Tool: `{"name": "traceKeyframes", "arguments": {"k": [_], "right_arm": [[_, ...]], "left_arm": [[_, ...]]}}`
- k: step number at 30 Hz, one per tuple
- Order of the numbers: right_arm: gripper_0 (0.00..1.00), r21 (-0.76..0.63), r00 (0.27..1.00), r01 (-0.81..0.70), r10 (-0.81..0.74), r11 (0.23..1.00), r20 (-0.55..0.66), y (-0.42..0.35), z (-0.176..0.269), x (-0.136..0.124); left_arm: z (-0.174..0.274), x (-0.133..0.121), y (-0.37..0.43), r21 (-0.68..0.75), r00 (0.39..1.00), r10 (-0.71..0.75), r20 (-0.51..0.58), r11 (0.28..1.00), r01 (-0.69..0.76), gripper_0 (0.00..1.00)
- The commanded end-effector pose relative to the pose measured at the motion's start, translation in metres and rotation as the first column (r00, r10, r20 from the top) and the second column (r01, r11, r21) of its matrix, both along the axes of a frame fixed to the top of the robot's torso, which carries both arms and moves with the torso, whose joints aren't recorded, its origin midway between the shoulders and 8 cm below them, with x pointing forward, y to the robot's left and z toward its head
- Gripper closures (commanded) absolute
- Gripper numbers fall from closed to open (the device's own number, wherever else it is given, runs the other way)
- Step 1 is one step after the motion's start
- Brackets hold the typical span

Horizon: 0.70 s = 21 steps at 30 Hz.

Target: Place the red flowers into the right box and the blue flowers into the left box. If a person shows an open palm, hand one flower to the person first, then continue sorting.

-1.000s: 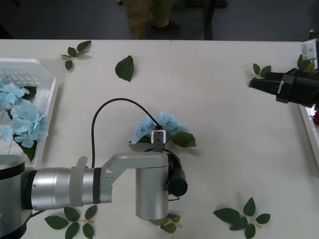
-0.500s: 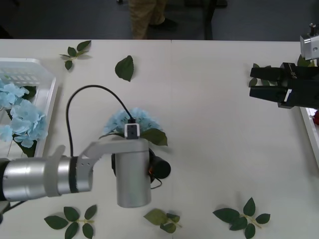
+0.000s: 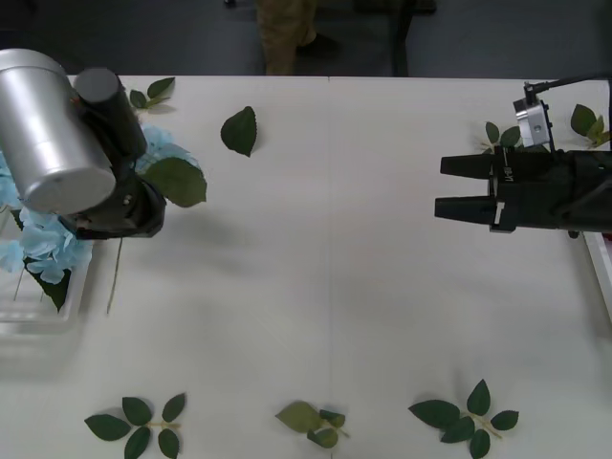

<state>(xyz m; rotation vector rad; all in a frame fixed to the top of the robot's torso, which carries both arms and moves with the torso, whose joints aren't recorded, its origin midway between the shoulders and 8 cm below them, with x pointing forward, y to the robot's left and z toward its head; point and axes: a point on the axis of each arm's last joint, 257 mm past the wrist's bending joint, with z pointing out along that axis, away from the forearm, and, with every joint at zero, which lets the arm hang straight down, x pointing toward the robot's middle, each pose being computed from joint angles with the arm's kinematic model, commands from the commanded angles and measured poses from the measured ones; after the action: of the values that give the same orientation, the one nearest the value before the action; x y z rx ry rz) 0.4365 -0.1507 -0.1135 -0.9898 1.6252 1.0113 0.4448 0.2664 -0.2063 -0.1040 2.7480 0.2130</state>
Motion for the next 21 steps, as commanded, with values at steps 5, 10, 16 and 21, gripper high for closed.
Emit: {"name": "traceKeyframes", "arguments": {"k": [5, 10, 16, 21], "right_arm": [[0.00, -0.004, 0.995, 0.012, -0.011, 1.000, 0.098, 0.038, 0.029, 0.011], [0.00, 0.012, 0.995, 0.020, -0.021, 1.000, 0.093, 0.045, 0.027, 0.013], [0.00, 0.023, 0.995, 0.020, -0.022, 1.000, 0.094, 0.048, 0.029, 0.013], [0.00, 0.028, 0.996, 0.021, -0.024, 0.999, 0.091, 0.050, 0.028, 0.014]], "left_arm": [[0.087, 0.032, 0.063, 0.042, 0.995, -0.082, 0.048, 0.996, 0.080, 1.00], [0.110, 0.044, 0.095, 0.093, 0.990, -0.133, 0.051, 0.987, 0.128, 1.00], [0.121, 0.052, 0.130, 0.085, 0.987, -0.153, 0.047, 0.985, 0.149, 1.00], [0.121, 0.041, 0.163, -0.024, 0.983, -0.181, 0.029, 0.983, 0.182, 1.00]]}}
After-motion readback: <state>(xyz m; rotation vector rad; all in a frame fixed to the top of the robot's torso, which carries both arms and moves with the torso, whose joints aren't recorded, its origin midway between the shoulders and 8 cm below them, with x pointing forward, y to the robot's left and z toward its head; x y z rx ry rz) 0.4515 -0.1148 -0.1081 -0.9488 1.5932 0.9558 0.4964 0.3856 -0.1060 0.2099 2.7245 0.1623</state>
